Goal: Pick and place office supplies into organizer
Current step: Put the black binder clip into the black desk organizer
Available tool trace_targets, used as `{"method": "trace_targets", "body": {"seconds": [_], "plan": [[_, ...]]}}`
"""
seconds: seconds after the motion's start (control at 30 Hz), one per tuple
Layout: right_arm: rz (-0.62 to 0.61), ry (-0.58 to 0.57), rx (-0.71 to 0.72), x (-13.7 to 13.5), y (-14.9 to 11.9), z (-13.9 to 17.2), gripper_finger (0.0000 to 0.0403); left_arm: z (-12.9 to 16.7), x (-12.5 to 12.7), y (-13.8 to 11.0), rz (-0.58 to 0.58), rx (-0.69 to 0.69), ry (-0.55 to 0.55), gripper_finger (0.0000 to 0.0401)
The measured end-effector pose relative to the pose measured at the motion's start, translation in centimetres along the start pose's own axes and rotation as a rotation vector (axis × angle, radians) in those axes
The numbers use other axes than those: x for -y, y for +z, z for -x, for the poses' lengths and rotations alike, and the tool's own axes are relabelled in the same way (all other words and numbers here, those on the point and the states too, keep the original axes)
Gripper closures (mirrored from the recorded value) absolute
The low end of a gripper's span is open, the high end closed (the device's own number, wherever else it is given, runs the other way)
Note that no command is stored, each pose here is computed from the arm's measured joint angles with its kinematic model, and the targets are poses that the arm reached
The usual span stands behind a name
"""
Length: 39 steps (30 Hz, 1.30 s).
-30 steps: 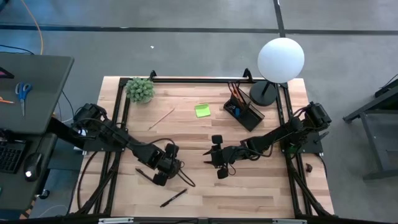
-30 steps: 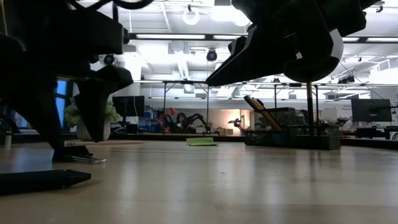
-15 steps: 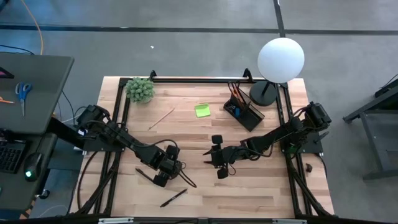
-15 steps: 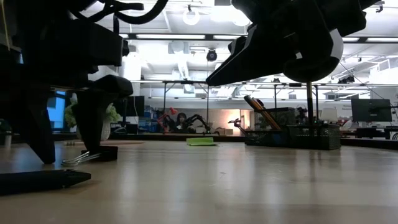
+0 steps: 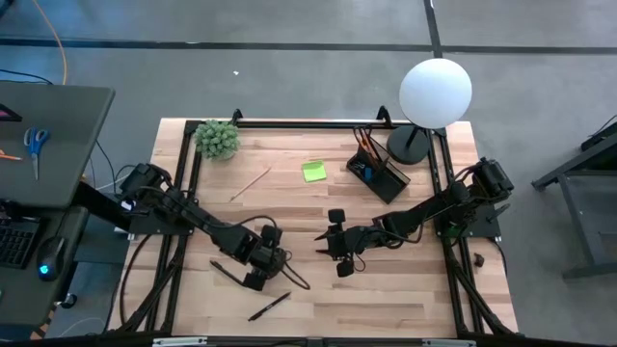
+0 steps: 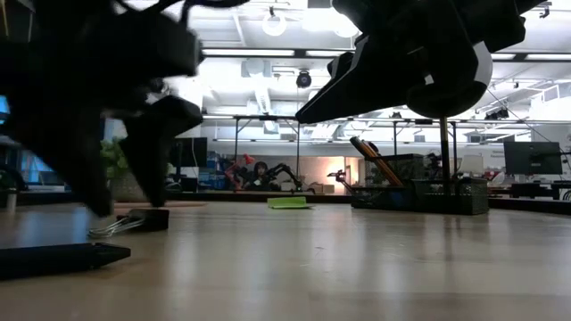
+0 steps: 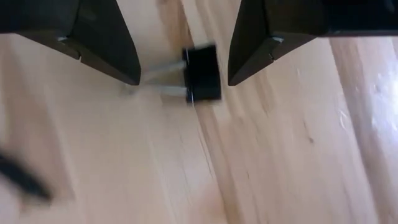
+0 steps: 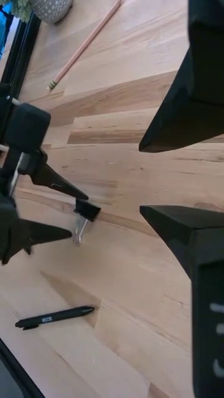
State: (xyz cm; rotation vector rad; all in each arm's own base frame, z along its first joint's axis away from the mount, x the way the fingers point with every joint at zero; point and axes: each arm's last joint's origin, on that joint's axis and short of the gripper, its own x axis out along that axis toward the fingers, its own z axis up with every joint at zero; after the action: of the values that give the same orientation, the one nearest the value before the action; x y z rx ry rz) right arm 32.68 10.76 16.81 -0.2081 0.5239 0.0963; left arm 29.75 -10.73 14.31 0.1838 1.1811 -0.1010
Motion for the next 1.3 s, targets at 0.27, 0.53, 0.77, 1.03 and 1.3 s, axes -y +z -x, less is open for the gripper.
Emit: {"method": "trace_targets", "body": {"seconds": [0.27,0.53,0.77,1.03,1.3], "plan": [[-0.026,0.031,-0.009,-0.1,-0.1,0.0,0.0263,0.4,0.1,1.1,0.144,0.074,-0.016,0.0169],[-0.039,0.039,-0.028,-0.3,-0.3,0.1,0.0263,0.2,-1.5,1.0,0.623,0.073,0.065,0.0169],[-0.040,0.032,-0.029,-0.4,-0.3,0.1,0.0263,-0.2,-2.6,0.5,0.776,0.004,0.075,0.0169],[-0.038,0.029,-0.036,-0.4,-0.4,0.1,0.0263,-1.0,-2.3,0.4,0.772,-0.035,0.040,0.0169],[-0.038,0.029,-0.036,-0.4,-0.4,0.1,0.0263,-1.4,-2.0,0.3,0.733,-0.061,0.017,0.0169]]}}
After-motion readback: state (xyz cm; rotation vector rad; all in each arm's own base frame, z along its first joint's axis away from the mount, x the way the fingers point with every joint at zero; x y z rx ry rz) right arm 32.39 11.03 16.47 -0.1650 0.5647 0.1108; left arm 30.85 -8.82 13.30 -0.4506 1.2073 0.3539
